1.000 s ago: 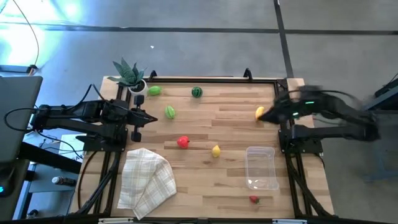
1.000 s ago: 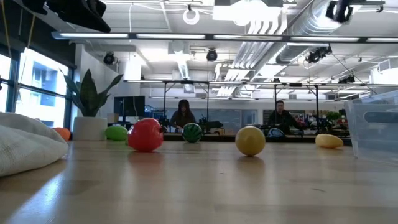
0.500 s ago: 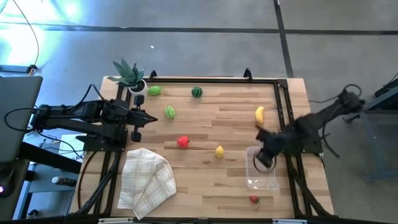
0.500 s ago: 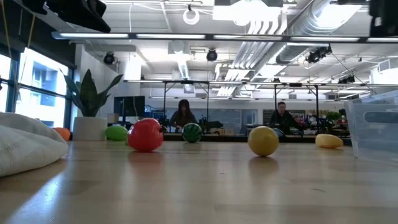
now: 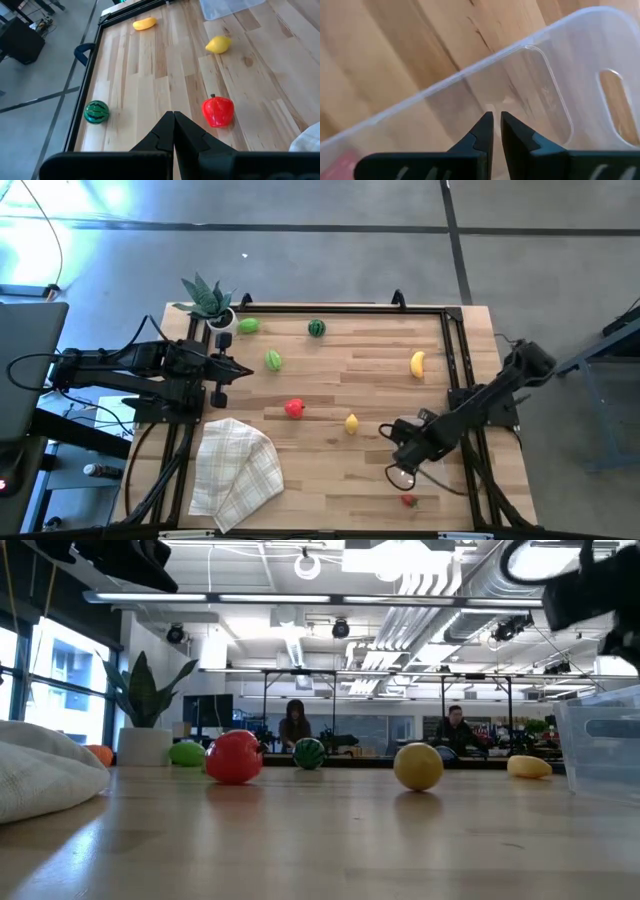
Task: Pick and placing Produce into tupperware
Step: Move the transparent bin to the center of the table
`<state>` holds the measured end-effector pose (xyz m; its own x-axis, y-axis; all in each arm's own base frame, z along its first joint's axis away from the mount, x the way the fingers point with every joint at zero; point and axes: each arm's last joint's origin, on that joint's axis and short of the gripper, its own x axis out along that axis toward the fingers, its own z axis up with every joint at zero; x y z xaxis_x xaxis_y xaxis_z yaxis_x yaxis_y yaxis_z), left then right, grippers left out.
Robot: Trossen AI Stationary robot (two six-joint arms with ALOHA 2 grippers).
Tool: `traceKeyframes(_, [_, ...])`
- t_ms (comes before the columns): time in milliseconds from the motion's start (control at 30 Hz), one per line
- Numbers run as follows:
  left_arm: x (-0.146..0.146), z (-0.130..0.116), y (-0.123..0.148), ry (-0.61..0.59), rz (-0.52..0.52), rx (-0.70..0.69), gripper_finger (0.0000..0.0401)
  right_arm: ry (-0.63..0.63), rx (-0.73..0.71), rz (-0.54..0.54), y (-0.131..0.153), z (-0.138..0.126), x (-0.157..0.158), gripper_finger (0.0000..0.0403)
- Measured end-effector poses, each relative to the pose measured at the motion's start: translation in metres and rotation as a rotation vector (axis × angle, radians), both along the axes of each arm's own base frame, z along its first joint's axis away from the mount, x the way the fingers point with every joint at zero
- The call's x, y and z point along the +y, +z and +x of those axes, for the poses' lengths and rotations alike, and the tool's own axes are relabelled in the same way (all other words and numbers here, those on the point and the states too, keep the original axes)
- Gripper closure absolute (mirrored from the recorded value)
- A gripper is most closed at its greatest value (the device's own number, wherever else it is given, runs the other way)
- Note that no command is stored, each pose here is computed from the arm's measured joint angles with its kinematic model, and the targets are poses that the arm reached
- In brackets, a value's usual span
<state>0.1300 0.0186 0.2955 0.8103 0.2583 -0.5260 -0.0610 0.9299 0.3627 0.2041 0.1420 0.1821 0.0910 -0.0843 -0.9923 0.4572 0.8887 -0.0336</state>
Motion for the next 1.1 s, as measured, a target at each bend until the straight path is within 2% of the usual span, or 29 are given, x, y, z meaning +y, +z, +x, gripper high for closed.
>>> traceKeyframes(167, [0.000, 0.000, 0.000, 0.000, 0.000, 0.000, 0.0400, 0.036, 0.015, 0.026, -0.018, 0.016, 0.000, 0.0375])
traceKeyframes(367, [0.000, 0.000, 0.000, 0.000, 0.000, 0.000, 0.0400, 0.030, 0.031, 0.031, -0.031, 0.033, -0.014, 0.0375])
traceKeyframes(1100, [0.000, 0.000, 0.000, 0.000, 0.000, 0.000, 0.0400, 0.051, 0.034, -0.009, -0.031, 0.066, -0.112, 0.0375])
